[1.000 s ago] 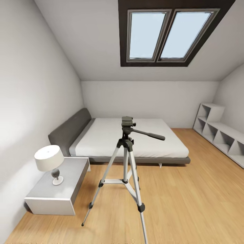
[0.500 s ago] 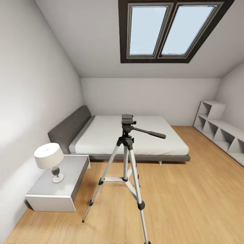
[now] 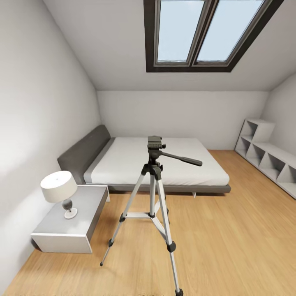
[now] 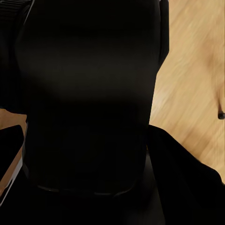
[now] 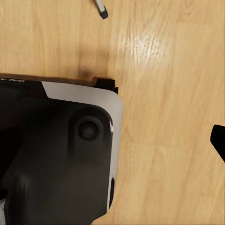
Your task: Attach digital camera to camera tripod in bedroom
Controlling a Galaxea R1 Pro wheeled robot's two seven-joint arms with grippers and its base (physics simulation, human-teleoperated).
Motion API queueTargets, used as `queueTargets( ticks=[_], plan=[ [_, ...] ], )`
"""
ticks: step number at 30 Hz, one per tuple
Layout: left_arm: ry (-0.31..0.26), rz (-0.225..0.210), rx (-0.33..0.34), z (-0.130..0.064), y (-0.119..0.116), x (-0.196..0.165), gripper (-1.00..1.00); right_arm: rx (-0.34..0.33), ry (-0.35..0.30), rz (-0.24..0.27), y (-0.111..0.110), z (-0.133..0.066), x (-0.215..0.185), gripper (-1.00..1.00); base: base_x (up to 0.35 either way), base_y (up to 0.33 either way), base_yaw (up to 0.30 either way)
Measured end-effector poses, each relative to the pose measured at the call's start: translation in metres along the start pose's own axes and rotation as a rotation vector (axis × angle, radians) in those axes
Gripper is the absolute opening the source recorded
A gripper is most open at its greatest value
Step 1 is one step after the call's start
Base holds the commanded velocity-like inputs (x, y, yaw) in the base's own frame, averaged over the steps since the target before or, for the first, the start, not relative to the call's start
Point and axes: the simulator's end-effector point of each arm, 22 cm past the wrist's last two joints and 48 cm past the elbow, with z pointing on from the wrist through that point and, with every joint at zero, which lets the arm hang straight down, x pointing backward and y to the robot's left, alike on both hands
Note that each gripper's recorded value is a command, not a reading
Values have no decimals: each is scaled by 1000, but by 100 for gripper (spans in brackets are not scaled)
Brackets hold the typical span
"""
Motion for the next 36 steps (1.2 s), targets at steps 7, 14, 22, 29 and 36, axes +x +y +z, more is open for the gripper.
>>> queueTargets(
  ticks=[7, 14, 22, 29, 36],
  plan=[
    [10, 0, -6, 1, 2, 4, -100, 0, 10, 0, 0, 1, 4, 100, 0, 0, 0],
    [19, 0, -11, 2, 5, 8, -100, -1, 22, 1, 0, 2, 9, 100, 0, 0, 0],
    [30, 0, -18, 2, 7, 12, -100, -1, 35, 1, 1, 3, 14, 100, 0, 0, 0],
    [40, 0, -24, 3, 10, 16, -100, -3, 45, 2, 1, 4, 18, 100, 0, 0, 0],
    [44, 3, -27, 3, 12, 18, -100, -4, 49, 1, 1, 4, 20, 100, 162, 0, 0]
  ],
)
